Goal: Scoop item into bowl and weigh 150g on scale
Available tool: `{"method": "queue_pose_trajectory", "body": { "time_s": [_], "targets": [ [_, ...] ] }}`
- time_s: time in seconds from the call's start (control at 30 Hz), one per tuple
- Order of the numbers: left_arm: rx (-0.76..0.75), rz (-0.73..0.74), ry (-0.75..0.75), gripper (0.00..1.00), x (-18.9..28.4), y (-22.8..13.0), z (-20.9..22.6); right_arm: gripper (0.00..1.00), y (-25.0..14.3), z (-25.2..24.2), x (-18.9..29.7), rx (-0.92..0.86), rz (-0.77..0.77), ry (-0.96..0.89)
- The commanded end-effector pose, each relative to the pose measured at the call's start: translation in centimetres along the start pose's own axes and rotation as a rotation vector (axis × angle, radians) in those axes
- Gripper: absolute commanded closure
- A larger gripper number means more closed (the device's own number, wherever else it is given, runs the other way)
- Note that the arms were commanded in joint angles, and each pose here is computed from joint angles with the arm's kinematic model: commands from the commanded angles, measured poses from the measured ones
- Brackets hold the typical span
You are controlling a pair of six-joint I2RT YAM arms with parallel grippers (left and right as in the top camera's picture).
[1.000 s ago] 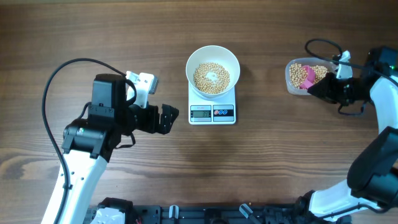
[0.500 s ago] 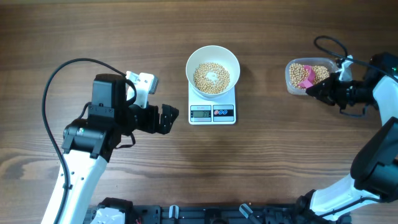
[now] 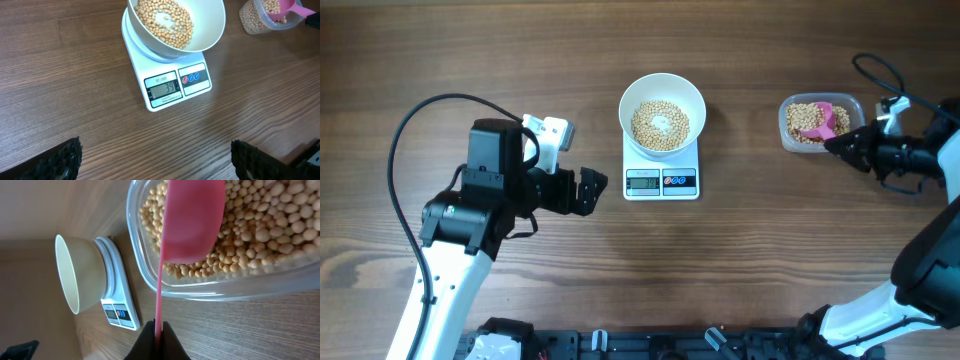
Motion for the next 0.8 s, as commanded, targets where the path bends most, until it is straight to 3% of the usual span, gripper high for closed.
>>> {"method": "queue_pose_trajectory", "body": {
  "time_s": [0.0,0.77],
  "targets": [
    [0.005,0.001,-0.009,0.0,0.0,0.0,0.0,0.96,-0.1,0.1,0.1,-0.027,0.002,0.097],
    [0.005,0.001,-0.009,0.0,0.0,0.0,0.0,0.96,-1.1,-0.5,3.0,-0.067,-0.032,0.265]
  ]
}}
Point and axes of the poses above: each gripper's point midway between its finger pads, its own x axis back along the fingers, its own z axis along the line the jaws close on, y = z × x, the point moved 8 cm from there along x, back along the fingers, and after that the axes turned 5 degrees about -x, right-handed, at the moved point
